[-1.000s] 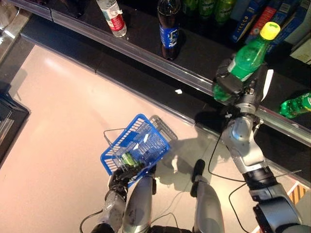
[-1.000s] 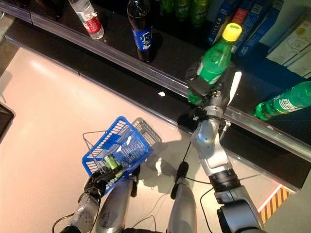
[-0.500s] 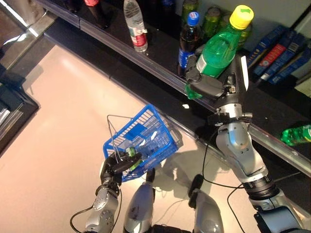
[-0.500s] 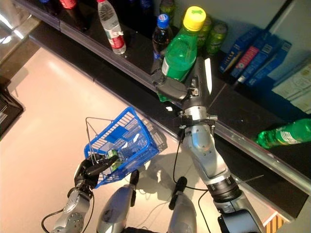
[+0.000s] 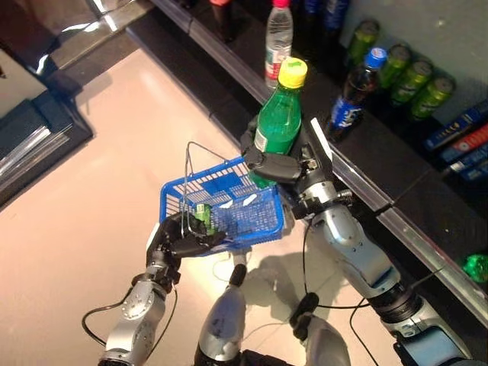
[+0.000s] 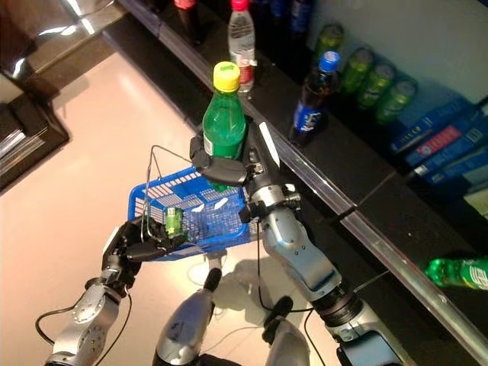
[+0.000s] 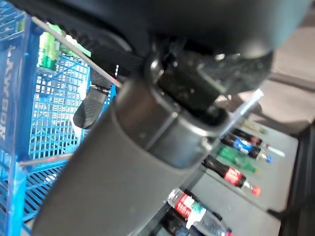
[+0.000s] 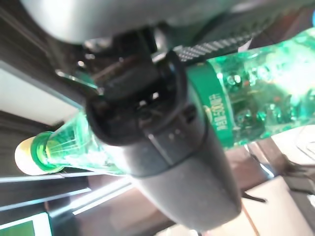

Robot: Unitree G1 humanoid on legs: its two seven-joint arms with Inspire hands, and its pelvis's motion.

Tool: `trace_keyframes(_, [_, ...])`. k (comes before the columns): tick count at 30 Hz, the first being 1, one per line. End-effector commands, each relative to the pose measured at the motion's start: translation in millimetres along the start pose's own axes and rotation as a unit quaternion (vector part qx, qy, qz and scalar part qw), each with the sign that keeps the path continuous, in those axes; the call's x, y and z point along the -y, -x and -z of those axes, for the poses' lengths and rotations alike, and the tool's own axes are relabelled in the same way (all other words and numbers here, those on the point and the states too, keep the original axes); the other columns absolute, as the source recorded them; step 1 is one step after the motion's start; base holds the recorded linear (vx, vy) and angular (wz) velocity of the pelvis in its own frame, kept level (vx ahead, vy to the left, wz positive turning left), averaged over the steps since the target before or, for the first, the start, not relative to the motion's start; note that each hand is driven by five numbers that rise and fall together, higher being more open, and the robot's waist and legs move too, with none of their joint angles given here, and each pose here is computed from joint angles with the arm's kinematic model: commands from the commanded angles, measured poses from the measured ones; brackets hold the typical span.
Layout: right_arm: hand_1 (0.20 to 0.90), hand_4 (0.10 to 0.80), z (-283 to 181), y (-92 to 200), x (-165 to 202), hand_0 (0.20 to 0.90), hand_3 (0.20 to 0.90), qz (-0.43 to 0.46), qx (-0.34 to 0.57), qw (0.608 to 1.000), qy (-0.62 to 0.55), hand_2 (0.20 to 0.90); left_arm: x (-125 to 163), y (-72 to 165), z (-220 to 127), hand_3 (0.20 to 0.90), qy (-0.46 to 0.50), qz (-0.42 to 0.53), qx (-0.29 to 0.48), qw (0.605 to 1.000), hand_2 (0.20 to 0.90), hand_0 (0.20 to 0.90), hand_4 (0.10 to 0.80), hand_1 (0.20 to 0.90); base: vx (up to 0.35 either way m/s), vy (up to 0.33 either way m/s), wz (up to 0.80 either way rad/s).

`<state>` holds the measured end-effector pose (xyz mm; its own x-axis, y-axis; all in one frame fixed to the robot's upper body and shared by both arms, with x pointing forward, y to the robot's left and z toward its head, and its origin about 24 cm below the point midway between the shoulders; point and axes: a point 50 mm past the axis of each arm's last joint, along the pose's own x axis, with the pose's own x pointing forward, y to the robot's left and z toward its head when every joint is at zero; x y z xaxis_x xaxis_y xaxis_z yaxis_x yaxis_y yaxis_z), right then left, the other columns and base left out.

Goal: Pick up the drink and place into the basket.

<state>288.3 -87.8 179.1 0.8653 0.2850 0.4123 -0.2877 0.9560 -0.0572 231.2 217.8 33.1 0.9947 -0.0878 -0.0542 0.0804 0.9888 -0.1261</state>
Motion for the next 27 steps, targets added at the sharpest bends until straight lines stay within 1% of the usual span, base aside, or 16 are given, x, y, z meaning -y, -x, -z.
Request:
trace_keyframes(1, [0.3,0.1,-69,-21,-29,0.3,0.2,-0.037,0.178,0.982,-0.042,0.3,38,12,-107,0.2,-0.057,0.173,0.263,0.947,0.3,0.3,0.1,0.3,-0.009,-0.049,0.28])
trace_keyframes(6, [0.3,0.1,-55,-22,-33,0.3,0.2,-0.032,0.147,0.988,-0.023,0.3,54,19,-125,0.2,-0.052,0.246,0.292,0.923,0.3,0.3,0.1,0.3,-0.02,-0.045,0.23])
trace_keyframes(10, [0.3,0.1,-29,-24,-40,0.3,0.2,-0.039,0.091,0.995,-0.007,0.3,60,23,-137,0.2,-0.042,0.288,0.313,0.904,0.3,0.3,0.1,0.3,0.0,-0.021,0.11])
trace_keyframes(11, [0.3,0.1,-29,-24,-40,0.3,0.2,-0.039,0.091,0.995,-0.007,0.3,60,23,-137,0.2,-0.042,0.288,0.313,0.904,0.3,0.3,0.1,0.3,0.004,-0.029,0.03])
trace_keyframes(12, [0.3,0.1,-16,-25,-43,0.3,0.2,-0.041,0.075,0.996,0.019,0.3,62,23,-140,0.2,-0.045,0.299,0.318,0.898,0.3,0.3,0.1,0.3,0.0,0.0,0.0])
trace_keyframes(14, [0.3,0.1,-8,-26,-45,0.3,0.2,-0.044,0.061,0.997,0.034,0.3,63,24,-142,0.2,-0.045,0.305,0.325,0.894,0.3,0.3,0.1,0.3,0.0,-0.015,0.03])
trace_keyframes(15, [0.3,0.1,5,-26,-47,0.3,0.2,-0.047,0.039,0.997,0.053,0.3,63,24,-146,0.2,-0.037,0.313,0.33,0.89,0.3,0.3,0.1,0.3,-0.002,-0.001,0.04])
trace_keyframes(20, [0.3,0.1,39,-22,-49,0.3,0.2,-0.042,-0.026,0.996,0.071,0.3,60,26,-150,0.2,-0.024,0.323,0.34,0.883,0.3,0.3,0.1,0.3,0.02,-0.009,0.14])
trace_keyframes(23, [0.3,0.1,63,-15,-48,0.3,0.2,-0.035,-0.072,0.992,0.098,0.3,60,27,-150,0.2,-0.022,0.33,0.343,0.879,0.3,0.3,0.1,0.3,-0.002,0.004,0.02])
trace_keyframes(25, [0.3,0.1,83,-5,-46,0.3,0.2,-0.031,-0.115,0.986,0.115,0.3,60,28,-151,0.2,-0.022,0.335,0.346,0.876,0.3,0.3,0.1,0.3,-0.007,0.001,0.08])
trace_keyframes(27, [0.3,0.1,90,-1,-45,0.3,0.2,-0.028,-0.126,0.984,0.12,0.3,59,28,-152,0.2,-0.022,0.336,0.347,0.875,0.3,0.3,0.1,0.3,-0.006,-0.019,0.19])
